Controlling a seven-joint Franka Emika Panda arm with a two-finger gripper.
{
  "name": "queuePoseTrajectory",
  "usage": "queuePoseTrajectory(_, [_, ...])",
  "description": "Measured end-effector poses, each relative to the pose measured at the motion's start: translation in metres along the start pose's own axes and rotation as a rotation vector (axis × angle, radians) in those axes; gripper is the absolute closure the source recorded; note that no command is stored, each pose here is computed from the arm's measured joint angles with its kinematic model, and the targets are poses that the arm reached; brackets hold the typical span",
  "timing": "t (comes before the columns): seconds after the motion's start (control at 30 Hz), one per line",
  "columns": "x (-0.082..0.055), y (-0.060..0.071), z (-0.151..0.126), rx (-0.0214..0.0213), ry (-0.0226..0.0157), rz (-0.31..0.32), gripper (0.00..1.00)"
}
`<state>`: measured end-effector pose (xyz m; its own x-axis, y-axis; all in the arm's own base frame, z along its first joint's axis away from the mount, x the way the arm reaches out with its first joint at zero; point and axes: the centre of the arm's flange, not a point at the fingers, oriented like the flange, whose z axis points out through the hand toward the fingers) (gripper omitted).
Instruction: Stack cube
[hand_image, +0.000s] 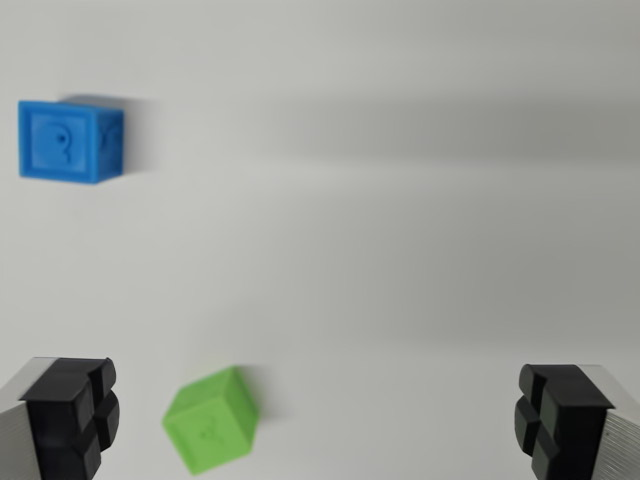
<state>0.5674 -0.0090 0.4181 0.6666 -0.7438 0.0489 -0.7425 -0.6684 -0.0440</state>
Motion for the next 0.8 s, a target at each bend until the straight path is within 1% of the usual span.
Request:
queuePoseTrajectory(0.1, [-0.006, 0.003, 0.005, -0.0014, -0.0023, -0.012, 0.0])
queuePoseTrajectory(0.2, [-0.011, 0.005, 0.009, -0.0017, -0.0033, -0.022, 0.0])
queuePoseTrajectory(0.37, [-0.022, 0.009, 0.018, -0.0043, -0.0073, -0.044, 0.0])
queuePoseTrajectory(0.47, [-0.029, 0.012, 0.023, -0.0049, -0.0086, -0.057, 0.0])
queuePoseTrajectory(0.6, [-0.039, 0.016, 0.031, -0.0079, -0.0127, -0.078, 0.0])
queuePoseTrajectory(0.8, [-0.054, 0.022, 0.043, -0.0105, -0.0168, -0.108, 0.0])
